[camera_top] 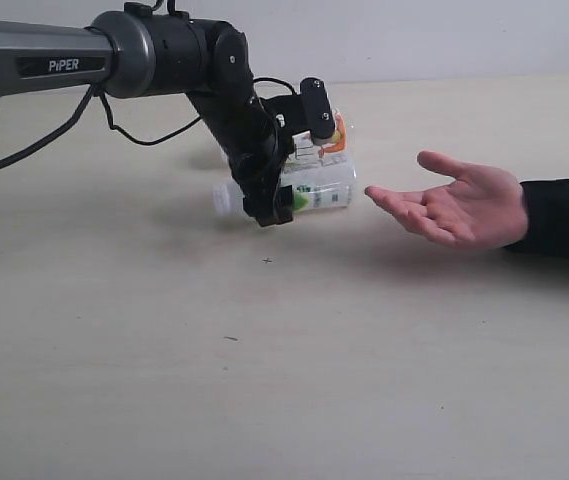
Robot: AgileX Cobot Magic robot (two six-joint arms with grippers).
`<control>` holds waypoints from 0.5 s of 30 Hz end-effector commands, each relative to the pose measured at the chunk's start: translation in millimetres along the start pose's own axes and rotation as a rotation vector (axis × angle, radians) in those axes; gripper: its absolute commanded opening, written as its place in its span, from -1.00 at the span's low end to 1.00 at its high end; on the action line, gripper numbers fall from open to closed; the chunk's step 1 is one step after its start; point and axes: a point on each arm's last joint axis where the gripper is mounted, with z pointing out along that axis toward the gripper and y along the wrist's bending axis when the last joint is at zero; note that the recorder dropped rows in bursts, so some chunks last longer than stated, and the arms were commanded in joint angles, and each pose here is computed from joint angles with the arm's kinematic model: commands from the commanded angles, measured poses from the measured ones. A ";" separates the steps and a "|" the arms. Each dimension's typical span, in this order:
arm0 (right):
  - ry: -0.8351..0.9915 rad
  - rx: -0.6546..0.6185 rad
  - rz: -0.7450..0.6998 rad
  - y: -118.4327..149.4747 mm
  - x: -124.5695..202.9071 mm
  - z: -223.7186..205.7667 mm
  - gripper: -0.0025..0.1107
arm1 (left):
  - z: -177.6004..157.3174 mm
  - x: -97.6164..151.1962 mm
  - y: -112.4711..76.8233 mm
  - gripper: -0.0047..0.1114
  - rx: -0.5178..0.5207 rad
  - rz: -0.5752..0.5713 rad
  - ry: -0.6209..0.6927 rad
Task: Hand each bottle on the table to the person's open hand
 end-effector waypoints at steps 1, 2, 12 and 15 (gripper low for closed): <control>-0.006 0.002 -0.006 -0.2 0.4 0.1 -0.96 | -0.8 -0.2 0.0 0.34 0.003 0.011 0.007; -0.006 0.002 -0.006 -0.2 0.4 0.1 -0.96 | -0.8 0.2 0.2 0.34 0.001 0.016 0.011; -0.006 0.002 -0.006 -0.2 0.4 0.1 -0.96 | -0.1 -1.9 -5.7 0.29 0.023 0.046 0.041; -0.006 0.002 -0.006 -0.2 0.4 0.1 -0.96 | -0.1 -1.7 -7.2 0.08 0.034 0.052 0.049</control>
